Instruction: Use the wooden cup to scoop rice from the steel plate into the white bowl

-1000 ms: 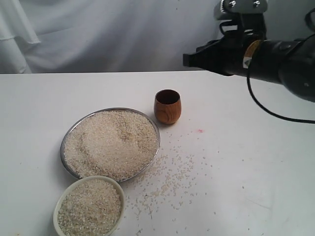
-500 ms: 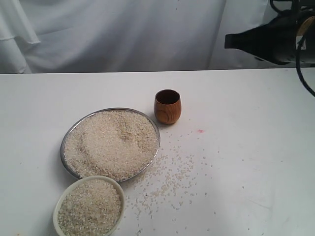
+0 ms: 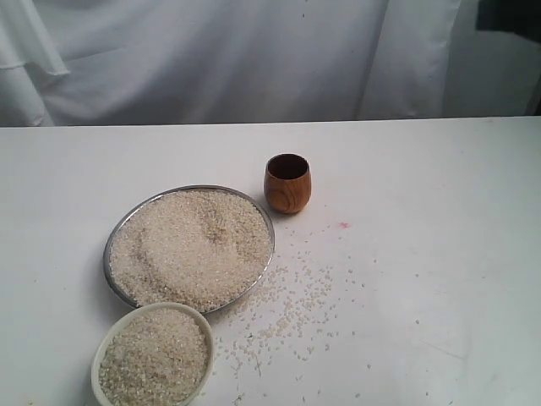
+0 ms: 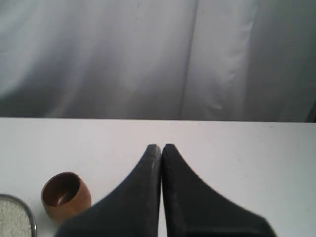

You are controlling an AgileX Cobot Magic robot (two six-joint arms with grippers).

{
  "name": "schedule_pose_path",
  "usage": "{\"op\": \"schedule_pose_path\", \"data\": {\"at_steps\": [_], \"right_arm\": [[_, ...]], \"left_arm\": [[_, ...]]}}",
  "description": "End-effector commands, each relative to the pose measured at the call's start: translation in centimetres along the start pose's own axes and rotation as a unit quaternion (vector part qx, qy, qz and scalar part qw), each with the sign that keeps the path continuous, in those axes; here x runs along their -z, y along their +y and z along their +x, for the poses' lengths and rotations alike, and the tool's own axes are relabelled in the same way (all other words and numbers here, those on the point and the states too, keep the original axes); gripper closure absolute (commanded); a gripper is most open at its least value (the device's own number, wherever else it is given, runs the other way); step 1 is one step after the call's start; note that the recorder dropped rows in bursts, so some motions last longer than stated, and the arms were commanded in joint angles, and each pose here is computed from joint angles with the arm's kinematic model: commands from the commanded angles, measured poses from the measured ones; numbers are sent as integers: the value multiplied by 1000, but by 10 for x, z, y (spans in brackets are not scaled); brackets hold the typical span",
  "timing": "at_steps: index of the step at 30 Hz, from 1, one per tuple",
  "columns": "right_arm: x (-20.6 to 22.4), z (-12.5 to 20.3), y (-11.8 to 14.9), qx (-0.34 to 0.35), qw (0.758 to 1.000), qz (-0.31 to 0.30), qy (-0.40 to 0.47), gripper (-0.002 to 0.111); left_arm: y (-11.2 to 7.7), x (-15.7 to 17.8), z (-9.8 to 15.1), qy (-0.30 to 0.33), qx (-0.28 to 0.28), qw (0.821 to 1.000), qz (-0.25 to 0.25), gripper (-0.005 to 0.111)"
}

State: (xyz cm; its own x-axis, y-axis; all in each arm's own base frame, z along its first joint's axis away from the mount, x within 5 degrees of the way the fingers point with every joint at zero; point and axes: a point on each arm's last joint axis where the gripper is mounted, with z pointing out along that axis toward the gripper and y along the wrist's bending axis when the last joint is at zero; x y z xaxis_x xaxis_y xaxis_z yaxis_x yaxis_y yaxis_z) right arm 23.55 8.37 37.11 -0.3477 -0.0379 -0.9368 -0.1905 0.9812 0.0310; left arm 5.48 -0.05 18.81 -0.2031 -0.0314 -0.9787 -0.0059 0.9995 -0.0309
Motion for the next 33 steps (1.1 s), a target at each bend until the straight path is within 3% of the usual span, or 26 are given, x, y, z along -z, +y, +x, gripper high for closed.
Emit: {"op": "schedule_pose_path", "data": {"at_steps": [1, 6, 12, 23, 29, 33], "right_arm": [[36, 5, -22, -5, 999, 29, -34, 108], [61, 28, -34, -2, 998, 53, -31, 108], [62, 47, -34, -2, 999, 50, -14, 108], [68, 49, -28, 19, 997, 9, -71, 108], [96, 86, -40, 19, 994, 26, -109, 108], [122, 133, -49, -36, 991, 50, -115, 108]], "left_arm": [[0, 0, 1, -3, 2, 1000, 1, 107], [0, 0, 1, -3, 2, 1000, 1, 107], [0, 0, 1, -3, 2, 1000, 1, 107], [0, 0, 1, -3, 2, 1000, 1, 107], [0, 0, 1, -3, 2, 1000, 1, 107], [0, 0, 1, -3, 2, 1000, 1, 107]]}}
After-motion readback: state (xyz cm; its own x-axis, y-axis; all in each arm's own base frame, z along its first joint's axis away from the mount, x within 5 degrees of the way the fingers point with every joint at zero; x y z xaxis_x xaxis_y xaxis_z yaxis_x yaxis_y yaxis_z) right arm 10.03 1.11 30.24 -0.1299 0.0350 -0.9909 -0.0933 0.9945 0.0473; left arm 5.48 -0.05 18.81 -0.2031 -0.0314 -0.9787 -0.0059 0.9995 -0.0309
